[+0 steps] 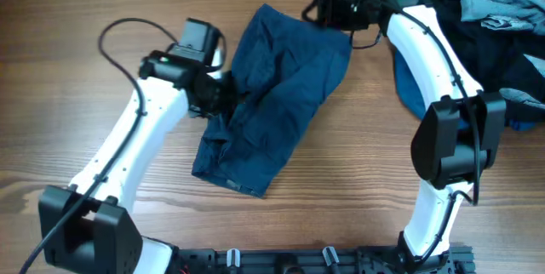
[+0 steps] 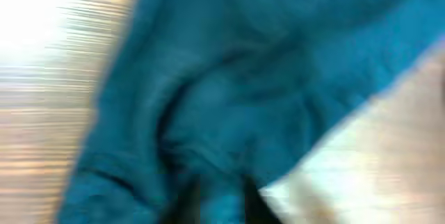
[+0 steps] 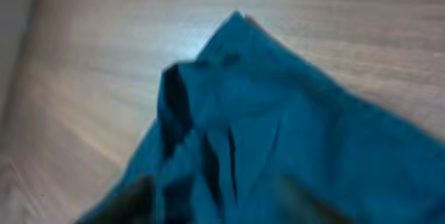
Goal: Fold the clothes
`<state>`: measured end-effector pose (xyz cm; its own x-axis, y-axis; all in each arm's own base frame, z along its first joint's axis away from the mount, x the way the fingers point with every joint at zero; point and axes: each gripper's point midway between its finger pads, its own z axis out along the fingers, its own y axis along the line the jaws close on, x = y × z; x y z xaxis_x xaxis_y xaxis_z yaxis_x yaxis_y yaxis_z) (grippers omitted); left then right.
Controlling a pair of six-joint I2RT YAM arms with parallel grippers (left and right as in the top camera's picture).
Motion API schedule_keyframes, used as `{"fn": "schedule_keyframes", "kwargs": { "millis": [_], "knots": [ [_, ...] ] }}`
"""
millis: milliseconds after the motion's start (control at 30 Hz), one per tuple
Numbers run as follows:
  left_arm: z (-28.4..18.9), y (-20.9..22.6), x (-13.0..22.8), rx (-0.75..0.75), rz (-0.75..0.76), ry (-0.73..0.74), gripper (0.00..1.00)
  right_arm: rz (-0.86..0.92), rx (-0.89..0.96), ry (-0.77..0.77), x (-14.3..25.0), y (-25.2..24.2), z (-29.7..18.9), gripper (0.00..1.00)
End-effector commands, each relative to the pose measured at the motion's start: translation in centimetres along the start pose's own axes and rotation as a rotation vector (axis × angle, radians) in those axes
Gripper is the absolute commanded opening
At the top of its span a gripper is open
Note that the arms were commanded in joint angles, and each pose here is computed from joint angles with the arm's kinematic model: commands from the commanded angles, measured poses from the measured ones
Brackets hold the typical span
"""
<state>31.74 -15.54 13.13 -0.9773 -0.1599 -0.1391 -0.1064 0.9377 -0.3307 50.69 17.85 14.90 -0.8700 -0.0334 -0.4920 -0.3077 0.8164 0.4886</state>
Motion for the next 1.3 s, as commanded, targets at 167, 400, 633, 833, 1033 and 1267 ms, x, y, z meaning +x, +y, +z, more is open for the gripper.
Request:
{"fn": "schedule_keyframes", "kwargs": {
  "millis": [167, 400, 633, 833, 1033, 1267],
  "knots": [
    [0.8, -5.8, 4.2, 0.093, 0.092, 0.083, 0.04, -0.057, 0.018, 0.061, 1.6, 0.0, 2.0, 0.05],
    [6.0, -0.1, 5.3, -0.081, -0.107, 0.049, 0.04, -0.09, -0.035, 0.092, 2.7, 2.1, 4.4, 0.04],
    [8.1, 5.8, 7.1, -0.234, -0.216, 0.049, 0.04, -0.064, 0.006, 0.122, 4.0, 0.7, 7.8, 0.04],
    [9.0, 8.4, 7.0, -0.281, -0.313, 0.001, 0.04, 0.012, 0.109, 0.182, 6.5, -3.1, 11.0, 0.04],
    [9.0, 9.3, 3.7, -0.312, -0.311, -0.152, 0.04, 0.158, 0.464, 0.216, 8.4, -8.8, 9.1, 0.04],
    [11.3, 10.4, 1.1, -0.345, -0.32, -0.241, 0.04, 0.252, 0.594, 0.351, 12.2, -10.2, 6.8, 0.05]
  ]
}}
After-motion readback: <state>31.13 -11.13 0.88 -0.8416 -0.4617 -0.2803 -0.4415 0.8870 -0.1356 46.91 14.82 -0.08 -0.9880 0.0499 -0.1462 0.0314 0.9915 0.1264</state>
